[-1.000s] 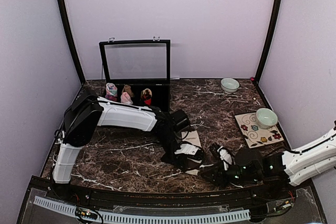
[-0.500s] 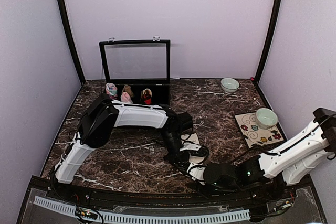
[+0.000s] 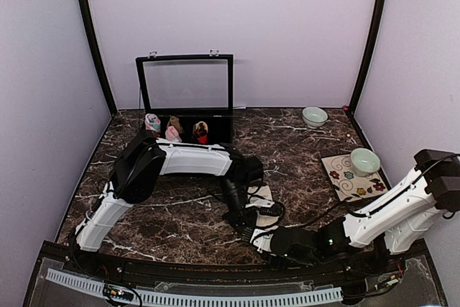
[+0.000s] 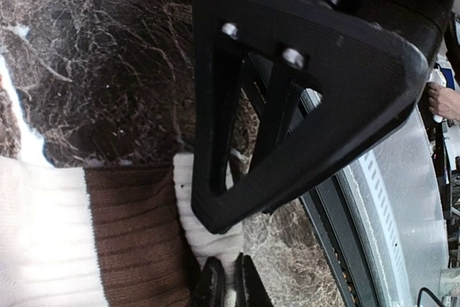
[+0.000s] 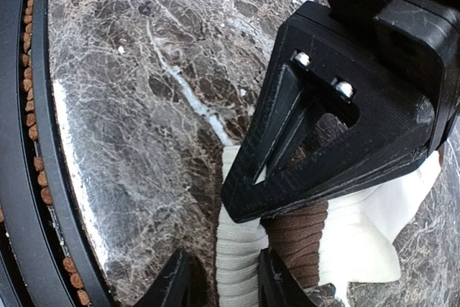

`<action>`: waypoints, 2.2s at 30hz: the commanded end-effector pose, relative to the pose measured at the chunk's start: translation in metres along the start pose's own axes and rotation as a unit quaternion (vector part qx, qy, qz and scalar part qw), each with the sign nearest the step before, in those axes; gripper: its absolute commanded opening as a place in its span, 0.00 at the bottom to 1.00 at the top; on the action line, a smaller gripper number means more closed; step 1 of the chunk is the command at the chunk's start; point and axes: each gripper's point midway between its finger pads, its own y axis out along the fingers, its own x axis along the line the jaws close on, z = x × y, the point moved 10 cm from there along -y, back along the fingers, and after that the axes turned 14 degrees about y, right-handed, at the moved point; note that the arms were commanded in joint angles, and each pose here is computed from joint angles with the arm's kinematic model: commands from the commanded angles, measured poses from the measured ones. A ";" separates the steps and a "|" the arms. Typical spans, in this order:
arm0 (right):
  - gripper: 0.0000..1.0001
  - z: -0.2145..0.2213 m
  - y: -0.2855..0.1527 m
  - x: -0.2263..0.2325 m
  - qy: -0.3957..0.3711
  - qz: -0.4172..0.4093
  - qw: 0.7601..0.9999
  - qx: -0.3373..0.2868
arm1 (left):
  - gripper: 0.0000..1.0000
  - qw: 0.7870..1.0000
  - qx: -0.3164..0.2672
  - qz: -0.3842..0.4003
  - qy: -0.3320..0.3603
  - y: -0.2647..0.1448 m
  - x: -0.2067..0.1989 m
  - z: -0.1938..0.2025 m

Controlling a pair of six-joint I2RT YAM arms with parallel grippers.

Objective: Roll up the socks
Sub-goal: Roll the sock at the center of the board.

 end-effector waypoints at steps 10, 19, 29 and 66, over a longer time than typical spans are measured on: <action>0.01 0.012 0.009 -0.008 0.074 -0.005 0.997 -0.004 | 0.13 0.999 0.026 -0.011 -0.016 -0.009 0.004 0.008; 0.04 0.038 0.026 -0.008 0.120 -0.009 0.992 0.038 | 0.15 1.000 0.022 -0.010 -0.011 -0.013 0.001 0.006; 0.02 0.059 0.031 -0.022 0.222 -0.023 0.971 0.087 | 0.41 0.996 0.019 -0.089 0.006 -0.064 -0.022 0.005; 0.00 0.108 0.031 -0.072 0.549 -0.133 0.808 0.170 | 0.39 0.901 0.192 -0.269 0.282 0.004 -0.057 -0.005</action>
